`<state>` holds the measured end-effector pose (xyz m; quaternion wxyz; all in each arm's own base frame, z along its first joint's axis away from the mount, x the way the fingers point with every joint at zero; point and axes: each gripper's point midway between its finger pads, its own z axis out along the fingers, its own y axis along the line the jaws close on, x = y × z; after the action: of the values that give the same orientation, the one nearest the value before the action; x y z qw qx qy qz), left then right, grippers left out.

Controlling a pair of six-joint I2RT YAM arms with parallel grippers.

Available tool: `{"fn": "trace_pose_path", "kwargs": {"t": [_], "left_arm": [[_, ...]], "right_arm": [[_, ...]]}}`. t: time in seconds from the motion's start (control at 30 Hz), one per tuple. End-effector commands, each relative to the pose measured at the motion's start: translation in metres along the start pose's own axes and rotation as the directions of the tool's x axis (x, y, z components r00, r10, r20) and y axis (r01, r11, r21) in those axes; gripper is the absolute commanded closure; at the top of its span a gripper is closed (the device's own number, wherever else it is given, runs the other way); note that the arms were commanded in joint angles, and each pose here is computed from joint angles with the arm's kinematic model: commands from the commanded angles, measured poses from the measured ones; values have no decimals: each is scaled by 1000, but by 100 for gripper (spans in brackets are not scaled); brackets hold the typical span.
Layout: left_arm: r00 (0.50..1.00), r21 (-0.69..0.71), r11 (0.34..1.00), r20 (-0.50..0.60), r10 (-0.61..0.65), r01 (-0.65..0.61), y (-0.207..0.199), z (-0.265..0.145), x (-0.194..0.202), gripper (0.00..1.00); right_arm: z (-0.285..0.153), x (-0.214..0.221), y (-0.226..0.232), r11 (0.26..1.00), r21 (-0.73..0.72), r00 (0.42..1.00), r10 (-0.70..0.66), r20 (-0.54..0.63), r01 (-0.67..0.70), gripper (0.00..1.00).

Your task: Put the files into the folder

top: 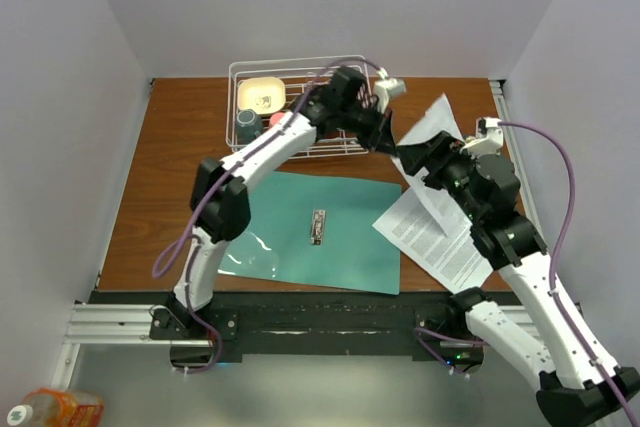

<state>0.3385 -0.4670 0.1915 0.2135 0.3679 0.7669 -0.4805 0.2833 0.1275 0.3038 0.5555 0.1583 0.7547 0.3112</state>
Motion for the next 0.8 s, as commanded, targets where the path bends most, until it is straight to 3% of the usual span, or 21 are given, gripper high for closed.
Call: {"fn": "trace_pose_path", "kwargs": {"t": [0.0, 0.1, 0.17, 0.27, 0.4, 0.53, 0.77], "left_arm": [[948, -68, 989, 285, 143, -129, -41, -113, -102, 100], [878, -169, 981, 452, 159, -91, -24, -195, -132, 100], [839, -194, 981, 535, 99, 8, -8, -246, -130, 100], [817, -206, 970, 576, 17, 126, 14, -284, -98, 100], [825, -223, 947, 560, -68, 230, 37, -292, -50, 100], [827, -159, 938, 533, -181, 308, 44, -274, -15, 100], [800, -96, 952, 570, -187, 291, 24, -285, -45, 100]], "right_arm": [[-9, 10, 32, 985, -172, 997, -20, -72, 8, 18], [-3, 18, 47, 965, -254, 993, 44, -108, -71, 18], [5, 17, 68, 929, -351, 989, 81, -125, -121, 18], [25, 20, 82, 872, -410, 962, 212, -172, -266, 18], [51, 27, 100, 770, -470, 902, 360, -240, -432, 17], [78, 54, 123, 769, -466, 896, 333, -292, -438, 18], [80, 109, 107, 819, -389, 886, 282, -367, -421, 18]]}}
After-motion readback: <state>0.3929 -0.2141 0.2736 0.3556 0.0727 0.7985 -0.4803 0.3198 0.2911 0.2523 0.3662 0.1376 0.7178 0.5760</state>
